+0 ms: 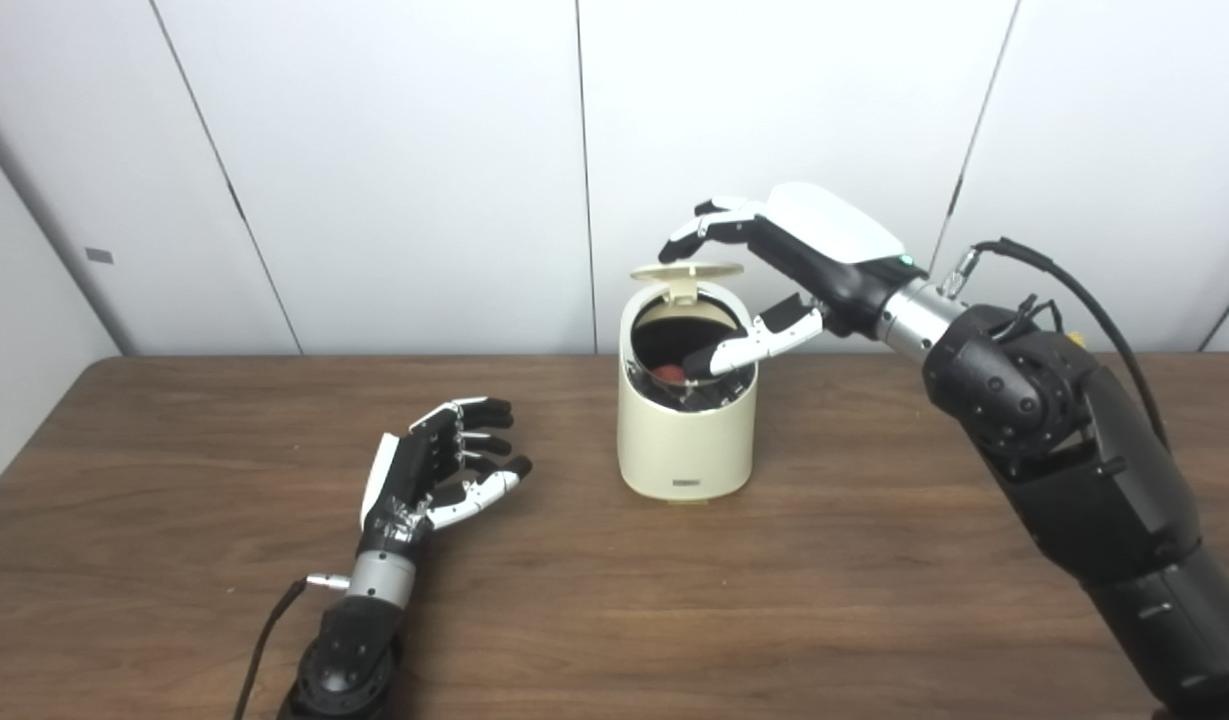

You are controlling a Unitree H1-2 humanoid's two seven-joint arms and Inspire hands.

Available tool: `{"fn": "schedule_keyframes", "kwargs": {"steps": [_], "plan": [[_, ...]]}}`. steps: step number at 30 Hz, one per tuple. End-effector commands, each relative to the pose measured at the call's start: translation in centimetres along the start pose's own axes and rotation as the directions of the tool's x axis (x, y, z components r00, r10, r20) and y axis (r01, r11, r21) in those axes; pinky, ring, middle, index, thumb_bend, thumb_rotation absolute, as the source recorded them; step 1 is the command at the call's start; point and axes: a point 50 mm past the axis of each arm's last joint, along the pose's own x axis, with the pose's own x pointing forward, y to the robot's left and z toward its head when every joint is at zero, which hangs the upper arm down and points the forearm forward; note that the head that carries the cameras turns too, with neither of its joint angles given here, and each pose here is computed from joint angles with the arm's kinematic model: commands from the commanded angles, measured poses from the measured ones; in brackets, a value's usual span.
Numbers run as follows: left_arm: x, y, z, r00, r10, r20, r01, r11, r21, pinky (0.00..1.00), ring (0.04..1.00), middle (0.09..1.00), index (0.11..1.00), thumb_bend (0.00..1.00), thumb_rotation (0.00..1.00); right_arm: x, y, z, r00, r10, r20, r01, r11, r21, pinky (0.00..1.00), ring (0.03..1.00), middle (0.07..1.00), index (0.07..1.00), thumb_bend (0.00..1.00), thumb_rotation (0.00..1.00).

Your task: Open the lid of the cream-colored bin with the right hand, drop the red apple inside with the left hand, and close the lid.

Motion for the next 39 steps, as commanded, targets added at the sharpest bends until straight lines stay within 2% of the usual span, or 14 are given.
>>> {"fn": "schedule_keyframes", "kwargs": {"steps": [1,6,10,15,21,26,30,35,39], "plan": [[0.4,0.1,1.0,0.999,0.012,0.042,-0.012,1.0,0.001,0.51,0.612,0.699,0.7,0.58,0.0,0.0,-2.4,1.2,0.996,-0.061,0.058,0.063,0.998,-0.023,0.81,0.903,0.763,0.72,0.69,0.53],[0.5,0.4,1.2,0.999,0.036,0.033,-0.036,0.999,-0.004,0.5,0.603,0.701,0.703,0.59,0.0,-0.5,-1.3,1.1,0.994,-0.063,0.091,0.066,0.998,-0.023,0.74,0.861,0.722,0.702,0.69,0.54],[0.6,0.5,1.2,0.999,0.043,0.034,-0.043,0.999,-0.003,0.49,0.604,0.701,0.703,0.59,0.0,-0.8,-0.7,1.1,0.996,-0.042,0.082,0.043,0.999,-0.014,0.77,0.871,0.723,0.711,0.69,0.56],[0.6,0.6,1.2,0.999,0.045,0.03,-0.045,0.999,0.002,0.5,0.607,0.694,0.7,0.58,0.0,-1.3,0.2,0.7,0.997,-0.017,0.077,0.018,1.0,-0.005,0.78,0.876,0.726,0.717,0.67,0.54],[0.5,0.7,1.2,0.999,0.039,0.037,-0.039,0.999,-0.007,0.51,0.608,0.691,0.698,0.58,0.0,-1.6,0.7,0.3,0.997,-0.012,0.07,0.013,1.0,-0.011,0.84,0.873,0.722,0.713,0.66,0.55],[0.4,0.6,1.2,0.999,0.039,0.033,-0.039,0.999,-0.002,0.5,0.611,0.693,0.698,0.58,0.0,-1.8,0.9,0.1,0.998,-0.016,0.06,0.016,1.0,-0.011,0.87,0.881,0.724,0.711,0.66,0.52],[0.4,0.5,1.2,0.999,0.038,0.033,-0.038,0.999,-0.006,0.49,0.598,0.687,0.695,0.59,0.0,-2.0,1.2,-0.3,0.998,-0.02,0.061,0.021,1.0,-0.013,0.95,0.881,0.715,0.706,0.67,0.52],[0.3,0.5,1.2,0.999,0.033,0.04,-0.033,0.999,-0.005,0.49,0.595,0.686,0.694,0.59,0.0,-2.2,1.5,-0.4,0.998,-0.019,0.063,0.019,1.0,-0.014,0.86,0.869,0.702,0.696,0.69,0.53],[0.2,0.6,1.3,0.999,0.037,0.036,-0.037,0.999,-0.005,0.48,0.59,0.684,0.692,0.6,0.0,-2.5,1.6,-0.5,0.998,-0.005,0.061,0.006,1.0,-0.009,0.87,0.878,0.704,0.703,0.68,0.56]]}}
